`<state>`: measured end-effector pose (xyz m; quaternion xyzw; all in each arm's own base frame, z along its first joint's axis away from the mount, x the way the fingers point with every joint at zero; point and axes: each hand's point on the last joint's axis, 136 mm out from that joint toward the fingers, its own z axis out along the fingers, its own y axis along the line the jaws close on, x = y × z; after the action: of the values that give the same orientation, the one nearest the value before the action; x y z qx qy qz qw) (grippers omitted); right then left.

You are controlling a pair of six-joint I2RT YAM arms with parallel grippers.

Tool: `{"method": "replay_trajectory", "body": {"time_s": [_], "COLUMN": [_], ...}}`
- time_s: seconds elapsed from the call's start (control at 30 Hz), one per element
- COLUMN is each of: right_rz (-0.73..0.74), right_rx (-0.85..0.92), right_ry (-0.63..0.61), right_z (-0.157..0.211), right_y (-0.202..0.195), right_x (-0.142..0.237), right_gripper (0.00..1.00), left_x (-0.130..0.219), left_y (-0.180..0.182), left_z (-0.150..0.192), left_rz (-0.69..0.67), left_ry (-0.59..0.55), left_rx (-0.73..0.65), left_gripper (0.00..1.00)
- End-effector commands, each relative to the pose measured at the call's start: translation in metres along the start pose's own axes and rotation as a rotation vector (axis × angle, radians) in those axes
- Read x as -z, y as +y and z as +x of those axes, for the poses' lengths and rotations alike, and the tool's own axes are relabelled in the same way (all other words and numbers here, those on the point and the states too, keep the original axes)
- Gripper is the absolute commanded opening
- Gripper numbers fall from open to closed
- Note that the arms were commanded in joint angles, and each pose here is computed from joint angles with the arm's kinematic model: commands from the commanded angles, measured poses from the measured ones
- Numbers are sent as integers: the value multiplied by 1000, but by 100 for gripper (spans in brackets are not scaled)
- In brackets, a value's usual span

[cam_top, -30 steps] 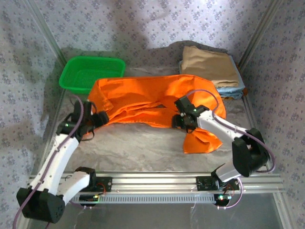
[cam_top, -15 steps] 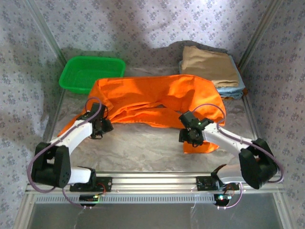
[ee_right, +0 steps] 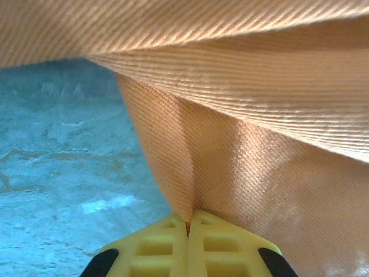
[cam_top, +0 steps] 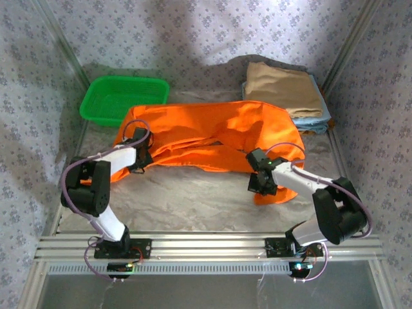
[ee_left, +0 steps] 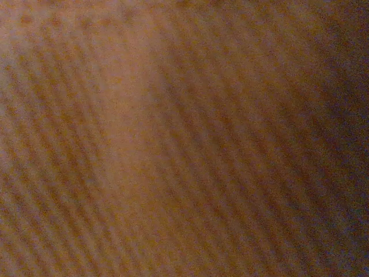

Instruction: Fold and stack the trousers

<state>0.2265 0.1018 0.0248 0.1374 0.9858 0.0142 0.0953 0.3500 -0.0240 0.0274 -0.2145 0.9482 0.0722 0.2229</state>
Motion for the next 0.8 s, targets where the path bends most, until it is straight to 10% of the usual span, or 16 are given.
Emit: {"method": "replay_trajectory", "body": {"time_s": [0.0, 0.77], "right_rz": [32, -81], "right_rx": [-67, -422], "right_ry": [-22, -475], "right_z": [-4, -91], "right_y": [-23, -124], "right_x": [10, 181], "right_gripper": [0, 0], "left_x": [-4, 190], "left_y": [-7, 53], "left_z": [-4, -21], "left_rz": [32, 270], "left_ry": [-8, -252], "left_rx": [-9, 109], "left_gripper": [0, 0]}}
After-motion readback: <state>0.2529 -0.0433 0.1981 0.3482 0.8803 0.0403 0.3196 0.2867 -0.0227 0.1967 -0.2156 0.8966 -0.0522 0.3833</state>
